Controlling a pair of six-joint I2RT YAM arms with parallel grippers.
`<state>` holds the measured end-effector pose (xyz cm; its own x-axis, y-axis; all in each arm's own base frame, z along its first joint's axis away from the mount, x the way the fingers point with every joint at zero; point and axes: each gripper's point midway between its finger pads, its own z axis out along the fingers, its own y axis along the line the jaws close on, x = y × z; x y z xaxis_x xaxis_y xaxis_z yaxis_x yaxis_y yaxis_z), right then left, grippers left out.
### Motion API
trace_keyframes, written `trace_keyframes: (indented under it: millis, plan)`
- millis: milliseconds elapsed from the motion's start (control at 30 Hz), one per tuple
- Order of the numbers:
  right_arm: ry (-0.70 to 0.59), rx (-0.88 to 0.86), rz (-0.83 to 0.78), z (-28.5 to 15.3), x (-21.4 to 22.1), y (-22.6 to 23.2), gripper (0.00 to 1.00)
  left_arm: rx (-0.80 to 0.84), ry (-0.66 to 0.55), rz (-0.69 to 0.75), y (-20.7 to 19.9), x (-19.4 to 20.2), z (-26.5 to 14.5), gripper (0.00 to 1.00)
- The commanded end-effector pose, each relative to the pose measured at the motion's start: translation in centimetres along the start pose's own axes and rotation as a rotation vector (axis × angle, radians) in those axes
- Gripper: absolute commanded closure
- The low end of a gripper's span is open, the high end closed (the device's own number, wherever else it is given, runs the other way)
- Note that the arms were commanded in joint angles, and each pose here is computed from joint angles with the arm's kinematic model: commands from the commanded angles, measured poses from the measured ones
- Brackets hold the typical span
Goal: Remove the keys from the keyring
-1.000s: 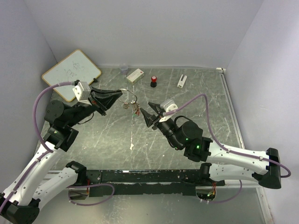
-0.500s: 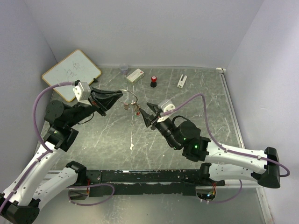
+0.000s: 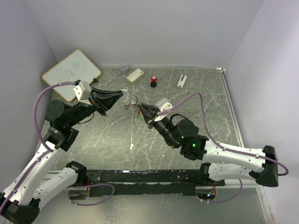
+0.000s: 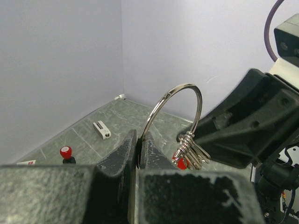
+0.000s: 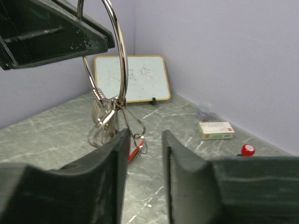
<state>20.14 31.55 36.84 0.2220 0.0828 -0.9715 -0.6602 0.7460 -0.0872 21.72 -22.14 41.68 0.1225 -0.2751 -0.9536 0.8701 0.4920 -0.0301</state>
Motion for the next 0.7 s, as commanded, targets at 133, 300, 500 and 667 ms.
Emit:
trace_keyframes:
  millis: [133, 300, 500, 667]
  plan:
    - [-0.008, 0.043, -0.007, 0.1, -1.4, -1.0, 1.00, -0.019, -0.043, 0.030, -0.2, -1.4, -0.5, 0.93]
    - [0.050, 0.113, -0.044, -0.6, -1.1, -2.7, 1.00, -0.079, -0.024, 0.027, 0.9, -1.0, -0.6, 0.93]
    - [0.130, 0.201, -0.095, -1.2, -0.8, -4.6, 1.00, -0.114, 0.024, 0.012, 1.6, -0.3, -0.4, 0.93]
    - [0.184, 0.266, -0.152, -1.2, -1.0, -5.8, 1.00, -0.118, 0.071, -0.017, 2.0, 1.1, -0.2, 0.73]
